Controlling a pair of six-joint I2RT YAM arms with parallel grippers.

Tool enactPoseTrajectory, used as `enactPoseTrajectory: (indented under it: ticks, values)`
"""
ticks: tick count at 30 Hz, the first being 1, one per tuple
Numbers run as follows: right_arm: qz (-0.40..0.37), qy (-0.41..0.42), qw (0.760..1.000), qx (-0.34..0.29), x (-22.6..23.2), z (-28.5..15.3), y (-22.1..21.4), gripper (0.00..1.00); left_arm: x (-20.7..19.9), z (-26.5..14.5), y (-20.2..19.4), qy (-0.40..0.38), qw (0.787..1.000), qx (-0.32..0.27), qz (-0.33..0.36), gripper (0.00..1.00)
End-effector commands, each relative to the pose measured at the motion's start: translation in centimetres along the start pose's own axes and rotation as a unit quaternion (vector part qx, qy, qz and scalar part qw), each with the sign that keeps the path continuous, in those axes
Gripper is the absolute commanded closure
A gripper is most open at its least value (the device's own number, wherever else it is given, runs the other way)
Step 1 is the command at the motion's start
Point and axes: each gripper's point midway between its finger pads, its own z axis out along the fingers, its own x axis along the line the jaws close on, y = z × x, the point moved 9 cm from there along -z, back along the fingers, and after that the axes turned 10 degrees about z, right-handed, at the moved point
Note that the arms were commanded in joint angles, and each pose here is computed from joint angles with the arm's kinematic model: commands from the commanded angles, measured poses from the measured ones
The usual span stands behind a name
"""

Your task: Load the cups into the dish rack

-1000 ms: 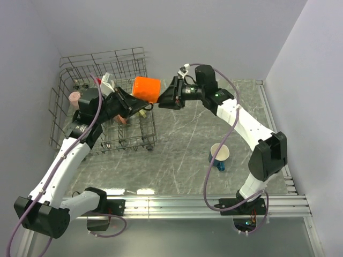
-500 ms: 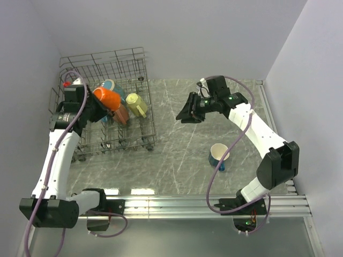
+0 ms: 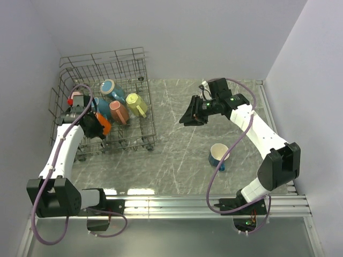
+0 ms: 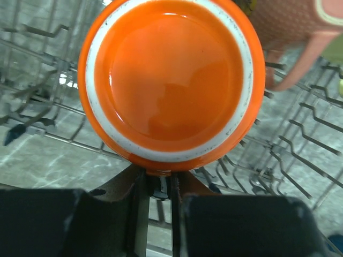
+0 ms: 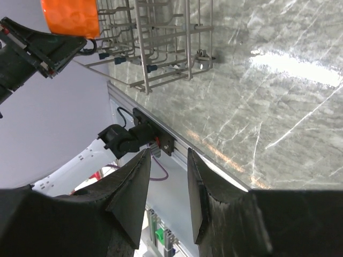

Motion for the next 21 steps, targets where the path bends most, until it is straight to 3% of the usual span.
enactPoseTrajectory:
  ticks: [1, 15, 18, 21]
  values:
    - [-0.012, 0.008, 1.000, 0.000, 0.2, -0.2, -0.1, 0.59, 0.3, -0.2, 1.4, 0.017, 0.998, -0.051, 0.009, 1.00]
    - [-0.008, 0.005, 1.000, 0.008, -0.2, 0.5, 0.1, 0.60, -0.3, 4.3, 0.3, 0.017, 0.999, 0.028, 0.026, 0.98]
    - [-0.011, 0.004, 1.000, 0.007, -0.1, 0.5, 0.1, 0.60, -0.5, 4.7, 0.5, 0.015, 0.999, 0.034, 0.029, 0.86]
    - [-0.010, 0.002, 1.000, 0.006, -0.1, 0.5, 0.2, 0.60, -0.6, 4.4, 0.7, 0.008, 0.999, 0.029, 0.030, 0.62]
